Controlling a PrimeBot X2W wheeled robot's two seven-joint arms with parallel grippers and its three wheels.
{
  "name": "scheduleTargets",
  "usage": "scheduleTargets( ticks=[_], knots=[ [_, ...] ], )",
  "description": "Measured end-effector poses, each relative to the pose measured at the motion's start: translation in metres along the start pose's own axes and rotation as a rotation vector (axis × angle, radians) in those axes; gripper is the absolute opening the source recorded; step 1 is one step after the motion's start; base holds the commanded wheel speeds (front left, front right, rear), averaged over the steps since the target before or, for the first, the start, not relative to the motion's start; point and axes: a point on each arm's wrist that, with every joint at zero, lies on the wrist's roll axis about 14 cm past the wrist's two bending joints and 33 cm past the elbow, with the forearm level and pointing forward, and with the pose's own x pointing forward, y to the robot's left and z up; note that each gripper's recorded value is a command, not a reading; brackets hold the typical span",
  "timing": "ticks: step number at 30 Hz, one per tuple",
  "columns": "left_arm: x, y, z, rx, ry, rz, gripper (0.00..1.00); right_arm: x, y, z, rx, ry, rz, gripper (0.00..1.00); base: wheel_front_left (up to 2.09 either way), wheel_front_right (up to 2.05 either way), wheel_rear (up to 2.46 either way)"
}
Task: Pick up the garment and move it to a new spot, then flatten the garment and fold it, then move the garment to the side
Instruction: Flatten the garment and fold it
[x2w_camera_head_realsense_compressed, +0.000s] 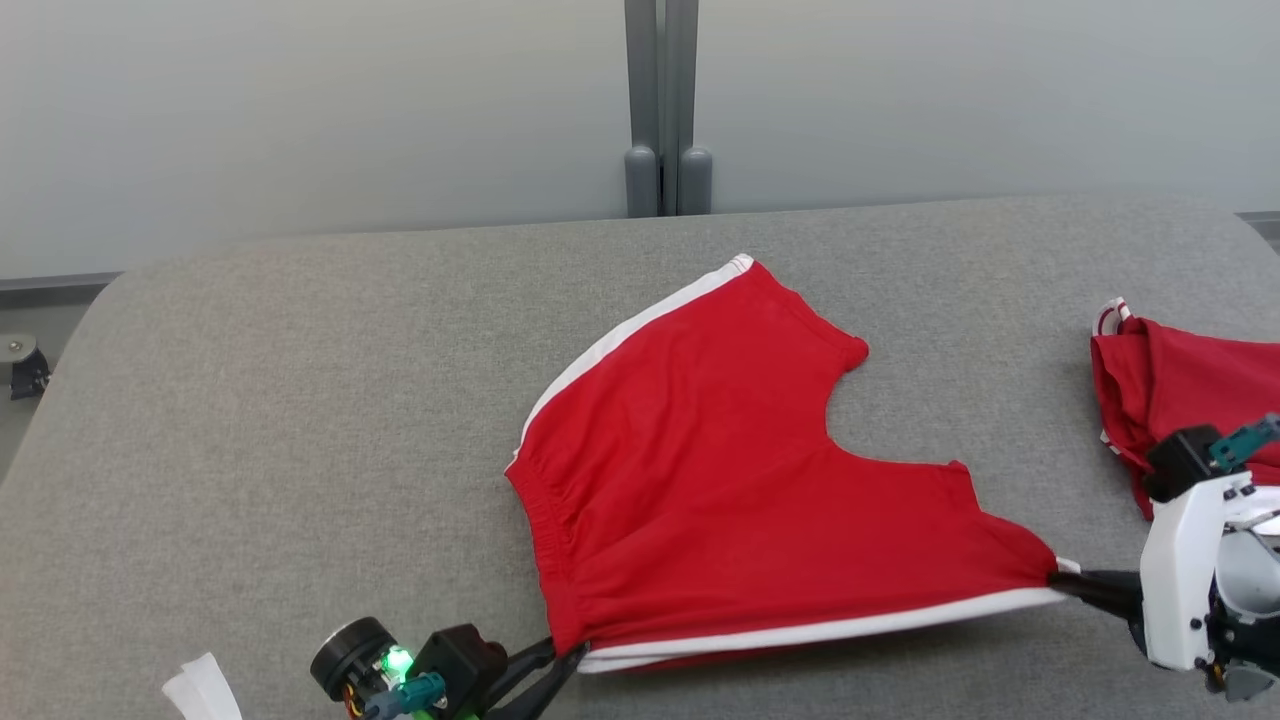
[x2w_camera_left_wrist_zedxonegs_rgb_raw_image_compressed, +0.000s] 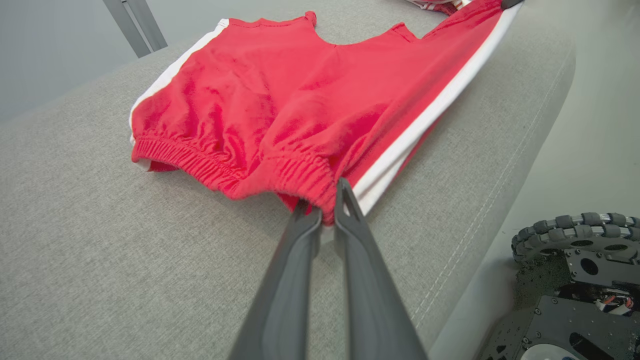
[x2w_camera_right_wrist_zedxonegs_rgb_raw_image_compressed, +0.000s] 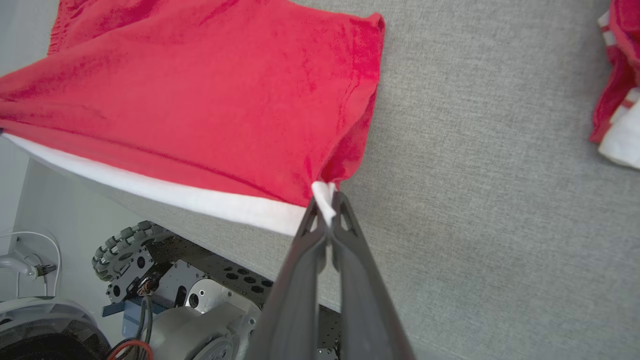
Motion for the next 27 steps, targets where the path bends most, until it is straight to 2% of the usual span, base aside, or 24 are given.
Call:
scheduleTargets(
  ticks=[3, 10, 15, 27],
  knots=[
    [0.002, 0.005, 0.007, 0.007, -0.013, 0.012, 0.0, -0.001, 0.0, 0.023, -0.025, -0.033, 0.004, 0.0, 0.0, 0.0, 0.0],
    [0.023, 0.041, 0.052, 0.04, -0.122, 0.083, 0.0, 0.009, -0.005, 0.095, -0.079, -0.099, 0.0, 0.0, 0.0, 0.0, 0.0],
    [0.038, 0.068, 0.065, 0.049, -0.164, 0.134, 0.0, 0.033, -0.002, 0.146, -0.106, -0.109, 0.017, 0.0, 0.0, 0.0, 0.0],
    [0.053, 0.103, 0.04, -0.053, -0.154, 0.243, 0.0, 0.111, 0.008, 0.214, -0.182, -0.036, 0.022, 0.0, 0.0, 0.0, 0.0]
  ],
)
